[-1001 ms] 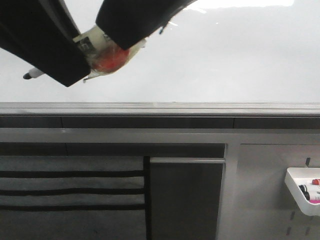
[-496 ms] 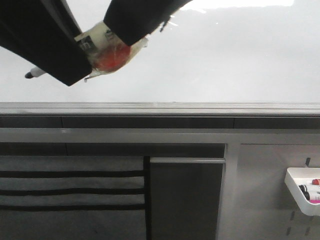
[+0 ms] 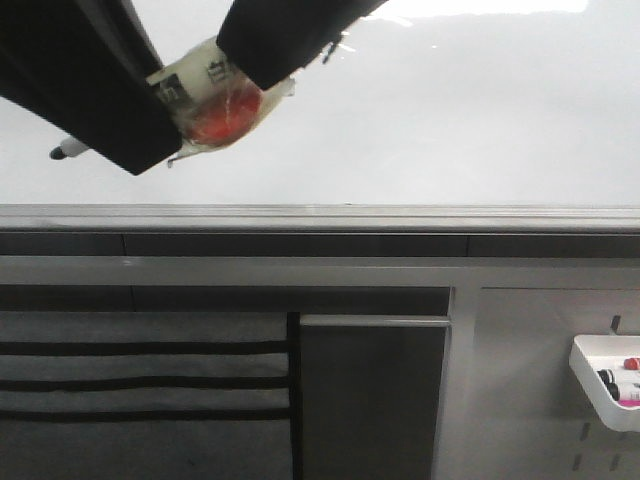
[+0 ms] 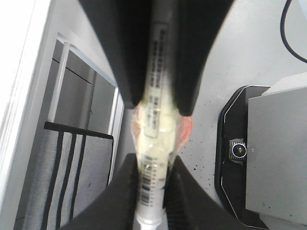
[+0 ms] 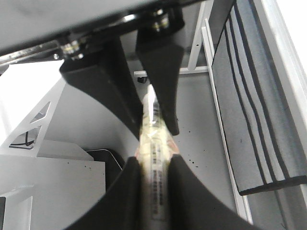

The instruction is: Write number 3 on whiteboard

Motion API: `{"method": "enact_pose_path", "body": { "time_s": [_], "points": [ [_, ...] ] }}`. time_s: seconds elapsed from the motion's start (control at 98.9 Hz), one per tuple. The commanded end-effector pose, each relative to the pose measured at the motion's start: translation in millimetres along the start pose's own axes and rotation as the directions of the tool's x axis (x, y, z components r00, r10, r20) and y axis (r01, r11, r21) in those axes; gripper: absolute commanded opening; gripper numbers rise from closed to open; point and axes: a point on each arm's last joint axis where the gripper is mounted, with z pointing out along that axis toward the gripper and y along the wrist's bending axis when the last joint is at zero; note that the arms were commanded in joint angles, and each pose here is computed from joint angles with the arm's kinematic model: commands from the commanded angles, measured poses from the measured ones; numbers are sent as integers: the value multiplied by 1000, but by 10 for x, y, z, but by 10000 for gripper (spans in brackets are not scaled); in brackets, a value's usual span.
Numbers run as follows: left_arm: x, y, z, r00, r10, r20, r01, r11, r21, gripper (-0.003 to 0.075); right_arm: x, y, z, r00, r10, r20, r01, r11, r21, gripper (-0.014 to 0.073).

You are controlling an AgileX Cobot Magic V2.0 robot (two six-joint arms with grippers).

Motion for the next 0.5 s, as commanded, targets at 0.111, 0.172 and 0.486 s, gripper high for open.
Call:
{"method": "enact_pose_path", "body": {
  "time_s": [0.111, 0.172, 0.486],
  "points": [
    [-133, 41, -151, 994, -10, 106, 18, 997, -72, 258, -143, 11, -125, 997, -8, 76, 6, 1000, 30, -7],
    [-134, 46, -159, 994, -12, 109, 21, 997, -81, 379, -135, 7, -124, 998, -17, 67, 14, 999, 34, -7],
    [8, 90, -632, 967, -126, 221, 177, 957, -230, 504, -41, -185, -515, 995, 69, 71, -86, 956, 279, -7]
  ]
}}
